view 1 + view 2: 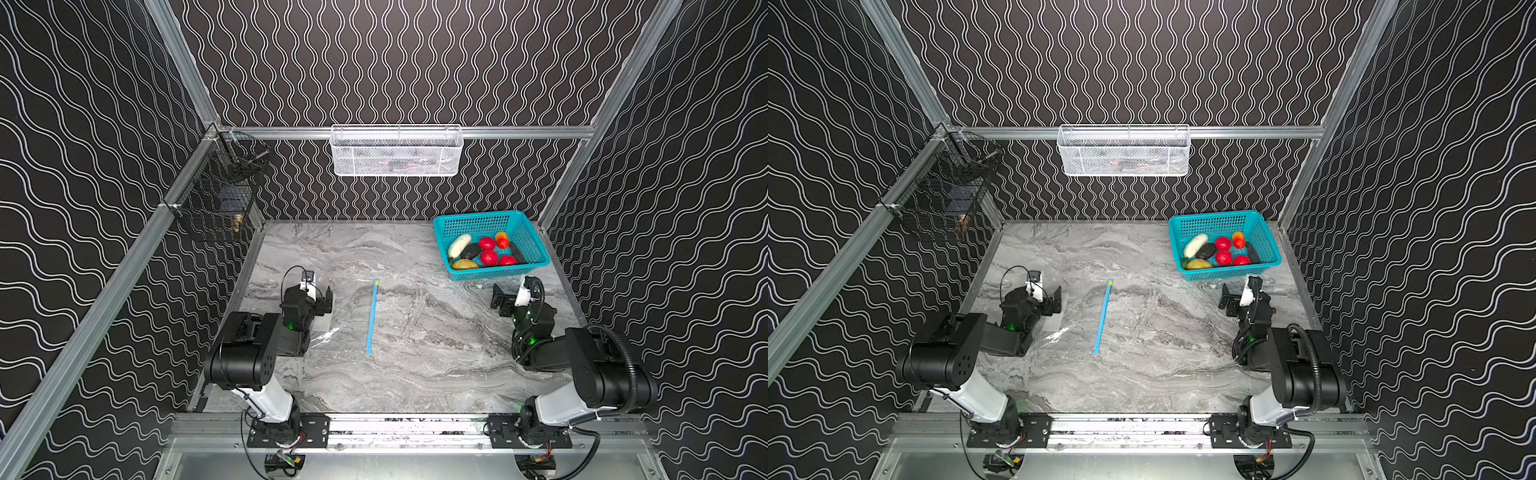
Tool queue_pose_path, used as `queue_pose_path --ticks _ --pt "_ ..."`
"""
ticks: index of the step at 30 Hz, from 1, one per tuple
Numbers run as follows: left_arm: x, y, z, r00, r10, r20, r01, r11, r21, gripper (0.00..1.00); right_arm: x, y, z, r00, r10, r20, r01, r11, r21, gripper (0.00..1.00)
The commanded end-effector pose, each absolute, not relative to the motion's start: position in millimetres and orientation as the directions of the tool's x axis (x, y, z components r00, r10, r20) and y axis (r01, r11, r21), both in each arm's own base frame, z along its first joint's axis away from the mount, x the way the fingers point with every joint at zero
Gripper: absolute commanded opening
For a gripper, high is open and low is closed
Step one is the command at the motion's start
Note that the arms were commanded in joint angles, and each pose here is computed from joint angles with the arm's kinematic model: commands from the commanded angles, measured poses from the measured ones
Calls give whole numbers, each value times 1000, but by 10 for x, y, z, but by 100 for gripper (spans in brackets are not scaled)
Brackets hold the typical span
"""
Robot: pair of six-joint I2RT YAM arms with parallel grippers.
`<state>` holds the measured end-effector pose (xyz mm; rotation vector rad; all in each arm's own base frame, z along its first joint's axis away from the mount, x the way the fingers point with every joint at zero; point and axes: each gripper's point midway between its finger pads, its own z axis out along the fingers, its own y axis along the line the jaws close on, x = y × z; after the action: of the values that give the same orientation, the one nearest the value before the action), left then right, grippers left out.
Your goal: Place the food in the zip-top bag and seal the zipper
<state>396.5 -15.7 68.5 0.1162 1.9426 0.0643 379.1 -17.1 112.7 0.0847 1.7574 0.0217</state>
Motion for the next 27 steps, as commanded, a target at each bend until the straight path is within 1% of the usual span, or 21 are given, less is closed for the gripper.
queue_pose_path --ticks 1,3,5,13,18,24,27 --pt "3976 -169 761 -326 139 -935 52 990 129 99 3819 -271 1157 -179 94 -979 104 992 76 99" --pt "3962 -187 771 -317 146 -937 54 989 136 99 3815 -292 1183 -157 96 -983 116 990 78 99" --pt "3965 -188 772 -316 146 -937 53 989 136 99 3823 -292 1157 -175 101 -979 117 990 81 99" --pt "3991 -153 750 -336 141 -931 33 990 137 99 3816 -295 1174 -163 93 -982 117 990 74 99" --pt "3909 -195 810 -288 171 -942 15 985 174 99 3814 -304 1182 -161 92 -983 122 990 73 100" --pt "3946 -164 779 -317 167 -933 -6 984 178 99 3815 -297 1176 -163 93 -982 118 990 74 100" --pt "3908 -144 825 -290 162 -943 -23 984 176 99 3815 -296 1182 -161 93 -983 118 990 74 100"
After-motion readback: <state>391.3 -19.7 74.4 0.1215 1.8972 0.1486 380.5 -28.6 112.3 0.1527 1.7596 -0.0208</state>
